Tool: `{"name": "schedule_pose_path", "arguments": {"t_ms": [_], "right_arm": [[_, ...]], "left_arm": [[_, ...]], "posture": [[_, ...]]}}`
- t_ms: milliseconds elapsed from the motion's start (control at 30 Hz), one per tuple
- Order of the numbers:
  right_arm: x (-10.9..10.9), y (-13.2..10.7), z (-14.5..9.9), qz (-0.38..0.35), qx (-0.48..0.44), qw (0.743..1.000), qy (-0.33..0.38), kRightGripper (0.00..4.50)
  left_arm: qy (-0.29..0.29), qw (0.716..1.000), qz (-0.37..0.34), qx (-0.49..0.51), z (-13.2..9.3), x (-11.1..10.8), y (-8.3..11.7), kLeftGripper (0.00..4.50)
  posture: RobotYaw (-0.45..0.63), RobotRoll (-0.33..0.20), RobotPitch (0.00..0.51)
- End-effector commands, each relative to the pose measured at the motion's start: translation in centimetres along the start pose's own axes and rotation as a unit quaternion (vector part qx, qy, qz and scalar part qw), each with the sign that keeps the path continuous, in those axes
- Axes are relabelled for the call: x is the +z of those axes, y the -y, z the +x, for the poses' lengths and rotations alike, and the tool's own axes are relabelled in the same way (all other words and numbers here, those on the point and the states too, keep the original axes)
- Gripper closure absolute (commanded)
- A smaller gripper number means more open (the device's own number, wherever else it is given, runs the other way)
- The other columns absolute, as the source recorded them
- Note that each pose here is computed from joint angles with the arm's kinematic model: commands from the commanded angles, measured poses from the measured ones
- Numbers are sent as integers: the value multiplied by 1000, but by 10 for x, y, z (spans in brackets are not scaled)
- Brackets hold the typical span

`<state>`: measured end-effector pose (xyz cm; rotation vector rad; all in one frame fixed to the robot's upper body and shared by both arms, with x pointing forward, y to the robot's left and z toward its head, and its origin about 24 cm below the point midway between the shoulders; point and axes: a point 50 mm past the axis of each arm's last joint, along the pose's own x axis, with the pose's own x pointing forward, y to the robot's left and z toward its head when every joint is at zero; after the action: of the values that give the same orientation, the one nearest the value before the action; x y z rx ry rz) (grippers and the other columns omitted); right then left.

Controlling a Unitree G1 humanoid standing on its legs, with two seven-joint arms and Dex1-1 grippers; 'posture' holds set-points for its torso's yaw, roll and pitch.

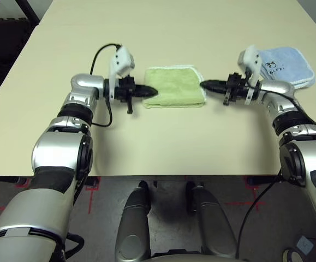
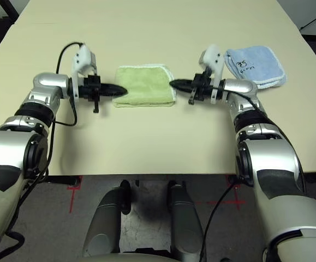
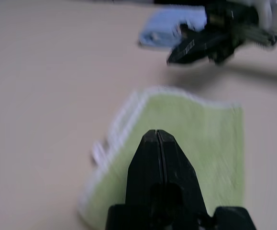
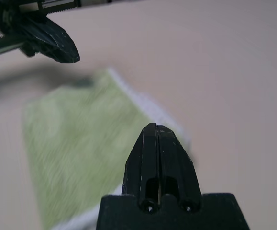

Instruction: Fold the towel and set it aside.

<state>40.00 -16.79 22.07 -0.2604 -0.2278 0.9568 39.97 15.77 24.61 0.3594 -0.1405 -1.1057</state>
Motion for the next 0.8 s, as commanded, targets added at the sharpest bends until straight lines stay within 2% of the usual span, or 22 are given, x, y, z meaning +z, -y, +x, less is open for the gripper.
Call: {"name": "schedule_pose_path", "arguments": {"t_ms": [33,233,300,433,667,800], "right_arm": [[-16,-6,9,17,-35,999,-28,4500],[-28,-22,32,28,-57,997,-54,4500],[-30,-25,36,24,-54,997,-57,4500],[-21,-23,37,14,-51,998,-37,4500],[0,-11,28,-24,-32,999,-8,4500],[14,-9,29,-30,-12,999,21,4500]], "left_arm": [[-28,998,-20,55,4,-19,1,4437],[-77,995,-41,54,13,-42,12,4437],[-73,995,-46,45,15,-44,15,4437],[-37,998,-44,35,15,-34,13,4437],[-10,999,-10,30,7,-14,4,4437],[-7,1000,-4,23,7,-11,4,4437]], "posture": [[-38,0,316],[-65,0,338],[-61,0,348],[-49,0,349],[-34,0,343],[-33,0,339]]}}
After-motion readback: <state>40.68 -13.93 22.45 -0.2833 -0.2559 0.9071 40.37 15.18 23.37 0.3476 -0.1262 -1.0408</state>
